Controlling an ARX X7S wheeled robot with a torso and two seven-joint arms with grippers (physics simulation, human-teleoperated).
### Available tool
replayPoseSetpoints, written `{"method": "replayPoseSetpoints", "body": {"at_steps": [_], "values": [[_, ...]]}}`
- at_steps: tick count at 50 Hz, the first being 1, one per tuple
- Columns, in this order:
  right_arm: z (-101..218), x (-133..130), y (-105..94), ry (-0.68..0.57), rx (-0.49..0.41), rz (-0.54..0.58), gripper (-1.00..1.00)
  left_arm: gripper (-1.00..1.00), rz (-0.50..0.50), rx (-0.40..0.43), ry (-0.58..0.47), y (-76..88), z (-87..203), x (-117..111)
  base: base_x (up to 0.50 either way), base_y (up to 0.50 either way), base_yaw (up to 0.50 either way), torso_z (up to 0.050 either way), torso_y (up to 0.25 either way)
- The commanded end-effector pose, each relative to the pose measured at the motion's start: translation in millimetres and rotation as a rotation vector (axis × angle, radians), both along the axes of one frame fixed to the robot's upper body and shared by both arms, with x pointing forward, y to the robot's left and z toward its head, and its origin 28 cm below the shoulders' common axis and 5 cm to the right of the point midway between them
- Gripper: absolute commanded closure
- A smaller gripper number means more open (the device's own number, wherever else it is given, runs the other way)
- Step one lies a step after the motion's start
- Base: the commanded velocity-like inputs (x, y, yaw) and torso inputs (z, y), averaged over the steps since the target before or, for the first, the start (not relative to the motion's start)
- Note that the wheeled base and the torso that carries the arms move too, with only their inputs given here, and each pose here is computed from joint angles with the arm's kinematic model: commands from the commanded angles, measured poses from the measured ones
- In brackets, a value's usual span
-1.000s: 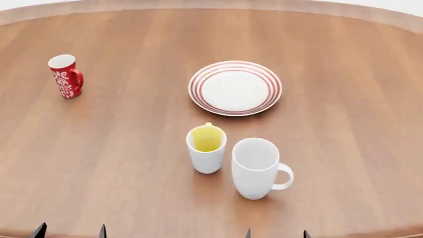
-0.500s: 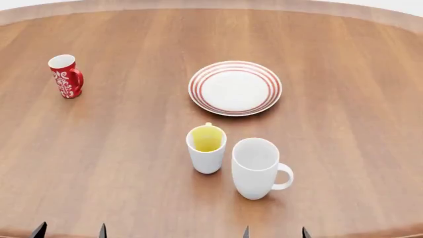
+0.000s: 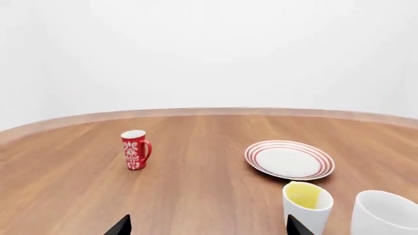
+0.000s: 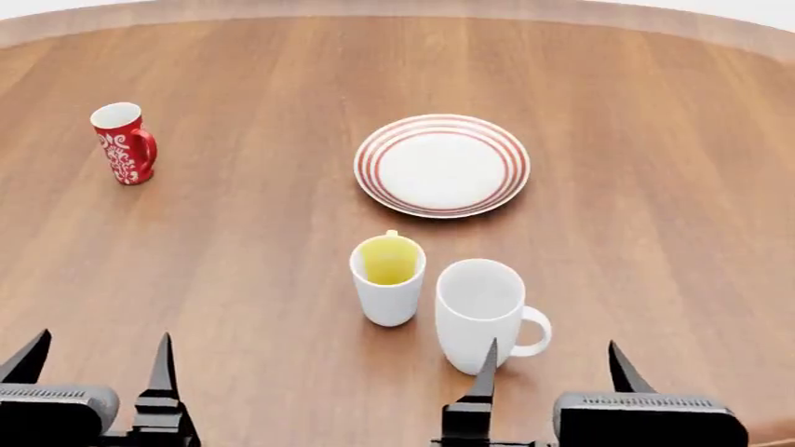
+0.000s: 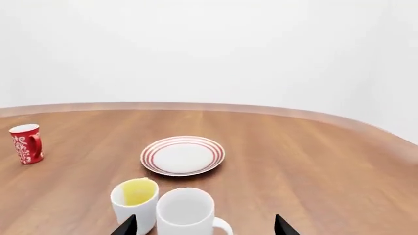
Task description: Pick up the red mug and put it on the plate
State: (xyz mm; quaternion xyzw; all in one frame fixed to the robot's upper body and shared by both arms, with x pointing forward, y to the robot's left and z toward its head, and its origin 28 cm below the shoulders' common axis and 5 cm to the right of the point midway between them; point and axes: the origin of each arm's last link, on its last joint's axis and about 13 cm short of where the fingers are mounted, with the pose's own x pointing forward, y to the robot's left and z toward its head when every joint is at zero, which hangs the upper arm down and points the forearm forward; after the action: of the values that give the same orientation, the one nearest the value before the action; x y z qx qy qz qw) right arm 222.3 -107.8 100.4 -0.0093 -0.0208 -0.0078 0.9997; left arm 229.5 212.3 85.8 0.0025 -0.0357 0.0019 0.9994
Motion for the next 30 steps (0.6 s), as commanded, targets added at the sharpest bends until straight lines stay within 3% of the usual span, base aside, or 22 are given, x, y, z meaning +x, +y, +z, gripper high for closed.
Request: {"method": "replayPoseSetpoints", "body": {"at_steps": [1,11,18,30], "values": [[17,5,-18.0,0.012,-0.001,-0.122,-1.0,-1.0,-0.01,0.004,-0.015,0.5,15,1,0.0,0.0,0.0,0.0,0.0],[43,-3,-66.4,-0.018,0.045,-0.39,-1.0,-1.0,-0.009,0.004,-0.004,1.5,11,4,0.0,0.0,0.0,0.0,0.0],[47,-11,-73.2,-0.042,0.052,-0.386,-1.0,-1.0,-0.005,0.001,0.004,1.7,8,6,0.01,0.0,0.0,0.0,0.0],[47,-8,-71.0,-0.02,0.048,-0.38,-1.0,-1.0,-0.006,0.002,0.008,1.7,7,7,0.48,0.0,0.0,0.0,0.0]]}}
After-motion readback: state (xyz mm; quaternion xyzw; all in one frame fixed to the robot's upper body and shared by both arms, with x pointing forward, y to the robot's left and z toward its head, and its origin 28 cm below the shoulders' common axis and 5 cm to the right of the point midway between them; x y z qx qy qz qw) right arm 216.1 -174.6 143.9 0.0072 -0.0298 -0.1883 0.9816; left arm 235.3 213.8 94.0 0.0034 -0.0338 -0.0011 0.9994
